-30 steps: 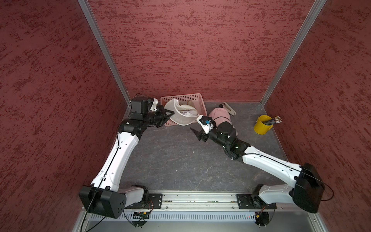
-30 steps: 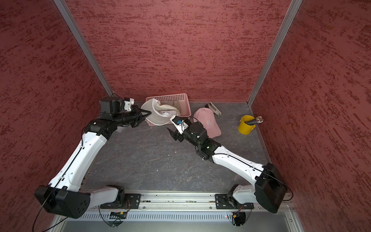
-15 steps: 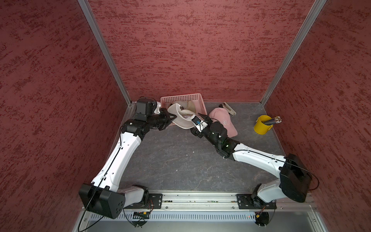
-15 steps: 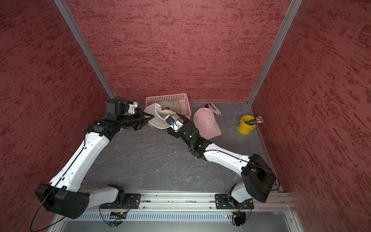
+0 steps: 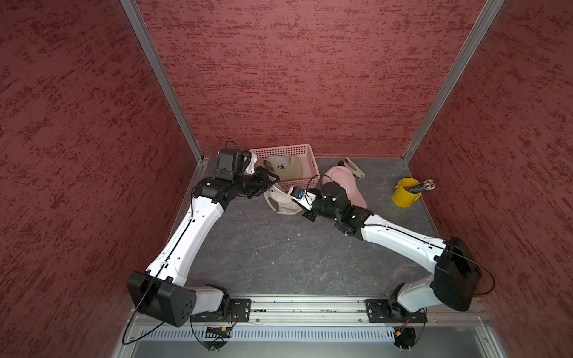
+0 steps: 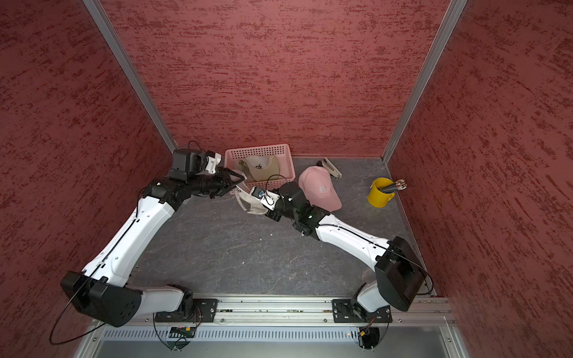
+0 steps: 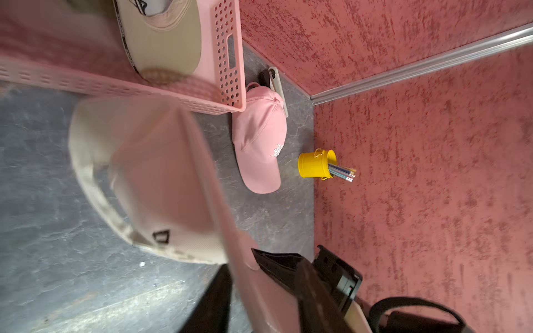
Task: Turn the baseball cap inside out
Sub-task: Turn over the baseball cap.
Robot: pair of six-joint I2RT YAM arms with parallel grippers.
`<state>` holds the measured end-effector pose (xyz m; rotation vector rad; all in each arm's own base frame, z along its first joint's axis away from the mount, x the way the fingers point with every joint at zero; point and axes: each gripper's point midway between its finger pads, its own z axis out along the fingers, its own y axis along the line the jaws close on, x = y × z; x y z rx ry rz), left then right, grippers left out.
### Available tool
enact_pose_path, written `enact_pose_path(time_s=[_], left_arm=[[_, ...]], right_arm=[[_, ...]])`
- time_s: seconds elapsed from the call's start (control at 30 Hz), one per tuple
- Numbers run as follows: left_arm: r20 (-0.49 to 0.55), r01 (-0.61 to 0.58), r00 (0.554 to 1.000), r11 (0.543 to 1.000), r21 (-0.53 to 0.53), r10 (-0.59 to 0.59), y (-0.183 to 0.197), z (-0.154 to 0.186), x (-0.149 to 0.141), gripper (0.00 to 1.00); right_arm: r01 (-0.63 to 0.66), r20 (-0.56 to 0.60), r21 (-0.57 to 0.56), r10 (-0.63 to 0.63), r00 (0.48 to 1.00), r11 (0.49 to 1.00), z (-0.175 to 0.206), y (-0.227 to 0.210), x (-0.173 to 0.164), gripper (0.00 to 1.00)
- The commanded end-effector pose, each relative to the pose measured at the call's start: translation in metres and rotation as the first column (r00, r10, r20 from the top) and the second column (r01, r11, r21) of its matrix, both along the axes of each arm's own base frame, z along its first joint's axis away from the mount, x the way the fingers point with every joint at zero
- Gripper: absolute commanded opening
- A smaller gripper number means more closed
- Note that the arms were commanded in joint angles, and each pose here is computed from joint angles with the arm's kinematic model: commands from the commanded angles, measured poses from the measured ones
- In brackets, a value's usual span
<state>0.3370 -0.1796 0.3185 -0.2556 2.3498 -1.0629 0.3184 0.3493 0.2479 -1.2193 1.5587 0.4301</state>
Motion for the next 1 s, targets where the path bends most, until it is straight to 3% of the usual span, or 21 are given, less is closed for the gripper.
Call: enact_pose_path(time_s=[0.0,0.1,0.2,0.3,0.37,0.43,0.67,0.97], left_arm=[[0.182,0.064,0.976,0.960,0.271,-0.117,0.021,0.013,-0.009,0.57],[0.358,0.024,0.913,0.902,0.432,-0.196,0.037,0.035,-0.012,0.58],[0.464,0.044,0.818,0.841,0.539,-0.340,0.037,0.051,-0.021,0.61],[0.513,0.141,0.632,0.737,0.661,-0.582,0.016,0.055,-0.038,0.61],[0.497,0.150,0.449,0.611,0.777,-0.743,0.002,0.044,-0.050,0.63],[0.468,0.162,0.341,0.541,0.825,-0.815,-0.006,0.039,-0.054,0.65],[0.342,0.321,0.240,0.407,0.855,-0.908,-0.023,0.025,-0.051,0.63],[0.269,0.479,0.161,0.313,0.820,-0.950,-0.043,0.002,-0.065,0.62]], right_arm=[[-0.109,-0.155,0.061,0.117,0.981,0.992,0.014,-0.004,-0.015,0.05],[-0.153,-0.225,0.058,0.162,0.961,0.987,0.007,-0.012,-0.022,0.06],[-0.189,-0.266,0.049,0.195,0.944,0.981,0.005,-0.016,-0.028,0.07],[-0.226,-0.309,0.048,0.229,0.923,0.973,0.004,-0.018,-0.032,0.07],[-0.241,-0.327,0.052,0.245,0.913,0.969,0.005,-0.019,-0.032,0.07],[-0.255,-0.335,0.045,0.255,0.907,0.966,0.006,-0.020,-0.032,0.09],[-0.306,-0.342,0.058,0.307,0.888,0.950,0.022,-0.019,-0.044,0.10],[-0.316,-0.317,0.038,0.312,0.896,0.948,0.034,-0.022,-0.048,0.12]])
